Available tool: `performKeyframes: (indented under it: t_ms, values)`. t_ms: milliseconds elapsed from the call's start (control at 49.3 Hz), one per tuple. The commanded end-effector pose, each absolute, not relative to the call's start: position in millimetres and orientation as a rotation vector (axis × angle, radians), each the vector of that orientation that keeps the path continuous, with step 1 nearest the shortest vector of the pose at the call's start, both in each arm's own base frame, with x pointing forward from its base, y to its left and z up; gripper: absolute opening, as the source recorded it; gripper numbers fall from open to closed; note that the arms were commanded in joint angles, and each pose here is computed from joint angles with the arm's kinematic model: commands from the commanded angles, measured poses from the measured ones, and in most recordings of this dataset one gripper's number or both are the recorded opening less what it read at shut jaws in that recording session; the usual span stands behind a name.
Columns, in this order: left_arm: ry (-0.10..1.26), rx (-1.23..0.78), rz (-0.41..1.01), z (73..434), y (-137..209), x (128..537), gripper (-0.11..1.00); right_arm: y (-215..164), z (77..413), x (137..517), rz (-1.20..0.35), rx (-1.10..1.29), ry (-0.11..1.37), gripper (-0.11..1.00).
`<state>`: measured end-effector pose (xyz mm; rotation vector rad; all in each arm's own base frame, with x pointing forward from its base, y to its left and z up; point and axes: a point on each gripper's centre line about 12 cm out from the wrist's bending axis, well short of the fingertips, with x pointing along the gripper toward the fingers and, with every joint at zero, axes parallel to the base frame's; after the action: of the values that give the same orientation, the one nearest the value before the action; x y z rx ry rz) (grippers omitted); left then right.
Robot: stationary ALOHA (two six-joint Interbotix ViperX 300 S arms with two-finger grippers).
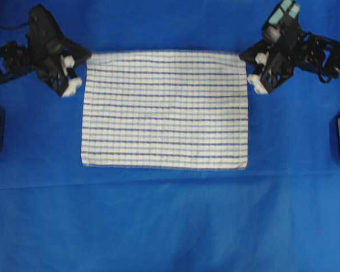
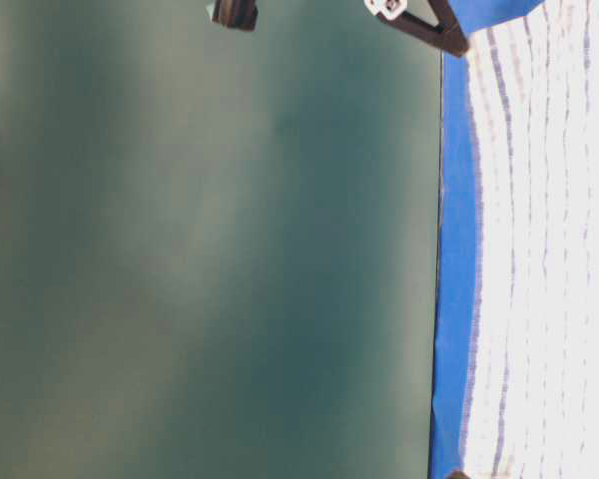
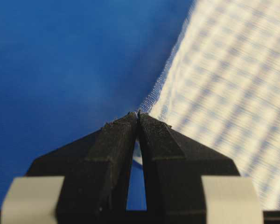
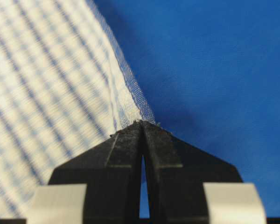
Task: Fold the blue towel.
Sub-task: 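Lift the far edge with both grippers and fold it toward the near edge, then open both grippers and pull them back from the folded towel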
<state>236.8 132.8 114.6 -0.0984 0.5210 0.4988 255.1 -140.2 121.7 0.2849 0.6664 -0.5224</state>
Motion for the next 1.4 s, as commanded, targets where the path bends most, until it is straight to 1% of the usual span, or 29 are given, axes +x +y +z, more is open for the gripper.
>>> performKeyframes:
  t_ms: [0, 162, 385, 507, 669, 872, 1379]
  values:
    - [0.5, -0.086, 0.458, 121.3, 120.7, 239.0, 0.02, -125.3, 130.1, 255.2, -0.491, 0.291, 0.634, 0.0]
    - [0.513, -0.092, 0.351, 122.1, 87.4, 238.6, 0.02, -91.7, 133.8, 252.0, -0.414, 0.319, 0.623, 0.0]
    - [0.539, -0.142, 0.213, 129.2, 44.4, 235.8, 0.02, -41.1, 142.8, 255.6, -0.26, 0.338, 0.637, 0.0]
    - [0.543, -0.173, 0.148, 133.9, 24.4, 233.0, 0.02, -20.4, 144.1, 257.2, -0.194, 0.34, 0.656, 0.0]
    - [0.541, -0.202, 0.076, 139.2, 3.8, 228.7, 0.02, -1.5, 142.7, 257.1, -0.143, 0.359, 0.691, 0.0]
    - [0.54, -0.22, 0.014, 140.6, -12.8, 223.7, 0.02, 14.0, 141.4, 255.5, -0.1, 0.371, 0.716, 0.0]
    - [0.546, -0.217, 0.005, 139.8, -15.2, 228.8, 0.02, 19.6, 138.2, 263.2, -0.092, 0.376, 0.748, 0.0]
